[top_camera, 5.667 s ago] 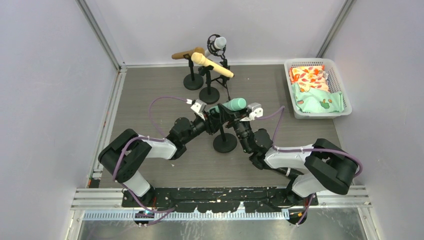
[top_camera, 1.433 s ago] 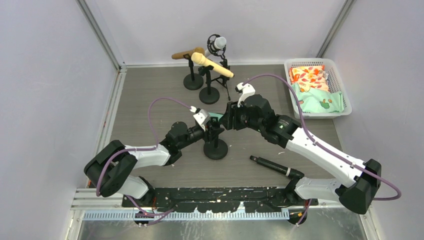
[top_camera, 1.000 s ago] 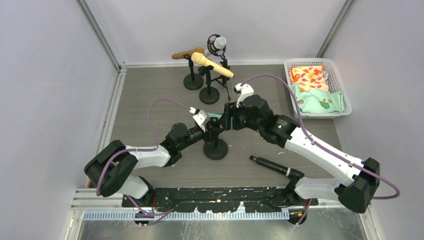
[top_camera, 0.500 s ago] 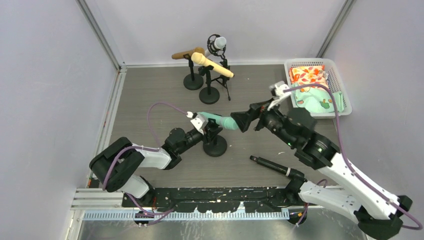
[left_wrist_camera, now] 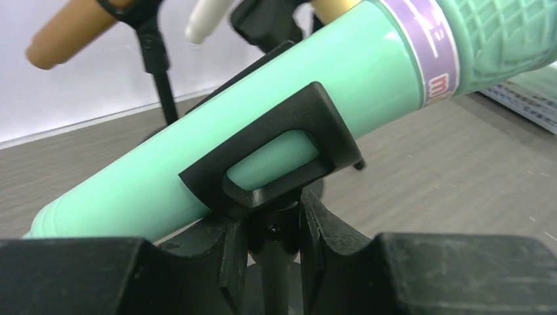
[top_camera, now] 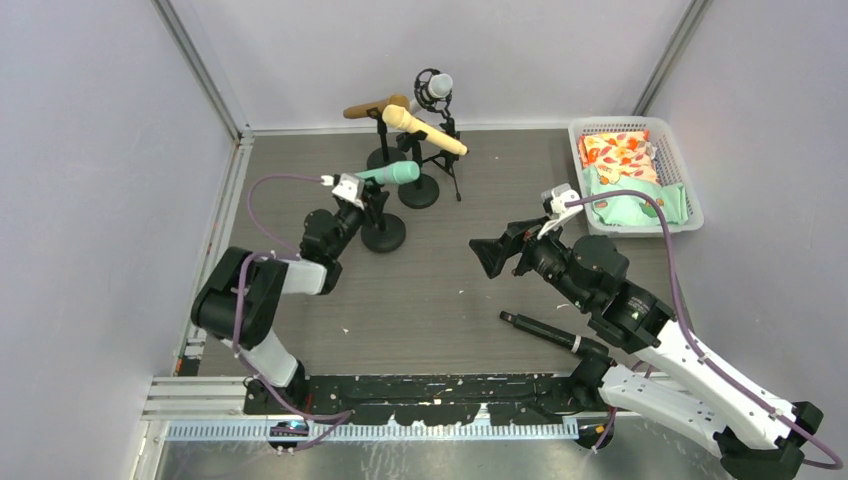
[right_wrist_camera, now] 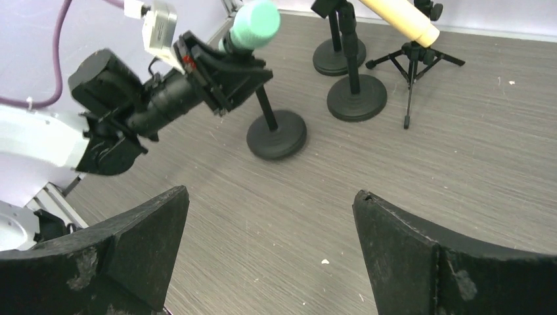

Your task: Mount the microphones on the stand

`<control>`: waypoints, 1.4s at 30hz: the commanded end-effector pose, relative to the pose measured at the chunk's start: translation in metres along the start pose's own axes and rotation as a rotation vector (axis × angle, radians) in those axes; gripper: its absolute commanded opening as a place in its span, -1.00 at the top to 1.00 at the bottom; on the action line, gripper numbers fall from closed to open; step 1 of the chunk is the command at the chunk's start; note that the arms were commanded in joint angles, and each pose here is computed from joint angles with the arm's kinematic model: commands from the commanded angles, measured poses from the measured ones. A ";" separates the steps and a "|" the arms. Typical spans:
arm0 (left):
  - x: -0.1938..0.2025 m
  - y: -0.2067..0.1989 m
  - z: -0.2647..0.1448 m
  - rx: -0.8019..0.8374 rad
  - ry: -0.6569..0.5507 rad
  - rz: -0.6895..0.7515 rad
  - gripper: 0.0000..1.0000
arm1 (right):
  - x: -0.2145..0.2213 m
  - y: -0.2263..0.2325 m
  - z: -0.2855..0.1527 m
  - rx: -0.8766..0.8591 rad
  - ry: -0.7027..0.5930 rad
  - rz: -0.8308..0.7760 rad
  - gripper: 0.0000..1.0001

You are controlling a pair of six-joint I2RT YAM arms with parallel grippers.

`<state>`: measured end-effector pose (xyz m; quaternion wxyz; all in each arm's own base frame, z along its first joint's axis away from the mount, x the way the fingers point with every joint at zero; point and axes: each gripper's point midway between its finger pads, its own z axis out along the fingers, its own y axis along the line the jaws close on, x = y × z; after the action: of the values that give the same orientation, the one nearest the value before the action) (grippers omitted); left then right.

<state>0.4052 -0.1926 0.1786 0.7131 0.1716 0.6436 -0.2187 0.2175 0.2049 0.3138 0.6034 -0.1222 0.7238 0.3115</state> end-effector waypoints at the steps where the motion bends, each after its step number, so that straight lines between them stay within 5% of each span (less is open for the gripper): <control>1: -0.069 0.032 0.028 -0.030 -0.259 0.042 0.99 | -0.015 -0.001 -0.005 0.006 -0.057 0.006 -1.00; 8: -0.064 0.068 0.058 -0.020 -0.275 0.057 0.99 | -0.009 -0.004 -0.012 0.013 -0.040 0.010 -1.00; 22: -0.034 0.072 0.095 0.148 -0.244 0.109 0.98 | -0.002 -0.006 -0.015 0.015 -0.022 0.003 -1.00; 26: -0.024 0.079 0.094 0.121 -0.227 0.101 0.42 | -0.002 -0.006 -0.013 0.017 -0.021 -0.001 -1.00; 33: -0.016 0.076 0.082 0.108 -0.197 0.076 -0.12 | -0.002 -0.009 -0.011 0.031 -0.022 -0.006 -1.00; 37: -0.016 0.076 0.064 0.060 -0.178 0.059 -0.90 | -0.002 -0.018 -0.009 0.088 -0.018 -0.014 -1.00; 42: -0.021 0.070 0.029 -0.020 -0.163 0.019 -0.99 | 0.001 -0.041 -0.003 0.221 -0.012 -0.015 -1.00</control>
<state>0.4846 -0.1612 0.1500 0.7186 0.1808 0.6265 -0.2416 0.2219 0.1865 0.2922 0.5986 -0.1007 0.7491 0.2653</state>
